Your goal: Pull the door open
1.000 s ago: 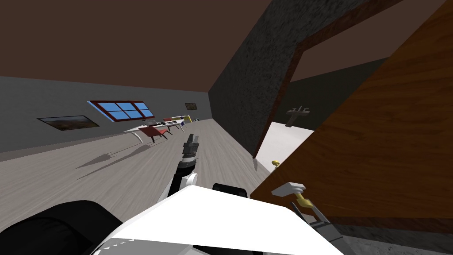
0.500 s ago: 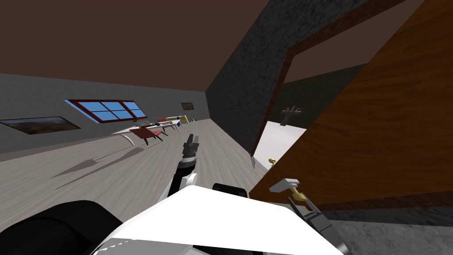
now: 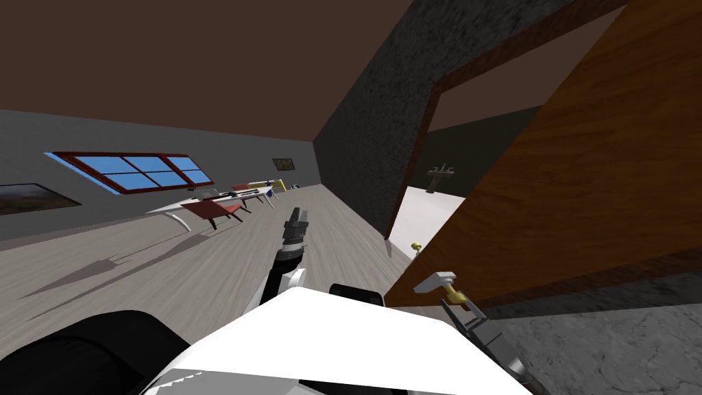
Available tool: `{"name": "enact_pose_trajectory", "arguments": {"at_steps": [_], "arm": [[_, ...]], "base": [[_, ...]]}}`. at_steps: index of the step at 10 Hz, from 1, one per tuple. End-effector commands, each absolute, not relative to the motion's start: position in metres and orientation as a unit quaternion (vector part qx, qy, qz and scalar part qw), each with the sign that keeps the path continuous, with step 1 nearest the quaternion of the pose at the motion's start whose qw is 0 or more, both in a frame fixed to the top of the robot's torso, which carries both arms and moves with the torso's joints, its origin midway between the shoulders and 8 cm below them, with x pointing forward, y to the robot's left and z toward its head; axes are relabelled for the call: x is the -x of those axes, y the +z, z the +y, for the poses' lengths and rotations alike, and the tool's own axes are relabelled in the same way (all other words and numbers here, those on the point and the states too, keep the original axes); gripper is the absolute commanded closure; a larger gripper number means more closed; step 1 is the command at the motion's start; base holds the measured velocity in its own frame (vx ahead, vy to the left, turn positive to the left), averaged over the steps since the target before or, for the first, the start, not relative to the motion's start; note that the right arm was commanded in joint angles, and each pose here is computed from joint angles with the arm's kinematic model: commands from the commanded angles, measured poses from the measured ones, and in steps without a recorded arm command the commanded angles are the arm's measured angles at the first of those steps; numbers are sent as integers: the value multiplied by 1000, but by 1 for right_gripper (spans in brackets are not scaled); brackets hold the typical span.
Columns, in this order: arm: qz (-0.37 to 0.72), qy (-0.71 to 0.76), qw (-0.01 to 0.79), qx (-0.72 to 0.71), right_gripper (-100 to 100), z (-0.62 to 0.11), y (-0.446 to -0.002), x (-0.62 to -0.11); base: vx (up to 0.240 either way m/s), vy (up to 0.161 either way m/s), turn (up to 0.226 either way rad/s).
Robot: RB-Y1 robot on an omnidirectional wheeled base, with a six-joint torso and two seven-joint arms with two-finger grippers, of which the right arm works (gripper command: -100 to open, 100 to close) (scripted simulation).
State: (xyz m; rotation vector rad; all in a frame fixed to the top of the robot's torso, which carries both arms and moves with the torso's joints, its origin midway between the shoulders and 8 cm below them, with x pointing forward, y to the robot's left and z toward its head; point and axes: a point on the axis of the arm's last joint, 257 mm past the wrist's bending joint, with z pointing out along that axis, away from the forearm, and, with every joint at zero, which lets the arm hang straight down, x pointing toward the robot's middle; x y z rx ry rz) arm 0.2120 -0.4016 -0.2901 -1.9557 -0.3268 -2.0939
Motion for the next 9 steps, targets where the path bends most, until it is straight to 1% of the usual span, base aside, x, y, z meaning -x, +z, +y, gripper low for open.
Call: {"name": "enact_pose_trajectory", "arguments": {"at_steps": [1, 3, 4, 6, 9], "arm": [[-117, -718, 141, 672, 100, -398, -289, -221], [-128, -712, 146, 675, 100, -396, -291, -225], [-130, -710, 147, 677, 100, -397, -291, -231], [-138, -704, 149, 680, 100, -396, -293, -234], [-147, -695, 151, 687, 100, -399, -295, -244]], "base": [[-51, -16, -199], [-32, -17, -99], [-45, -22, -197], [-26, -22, -89], [-41, -29, -140]]}}
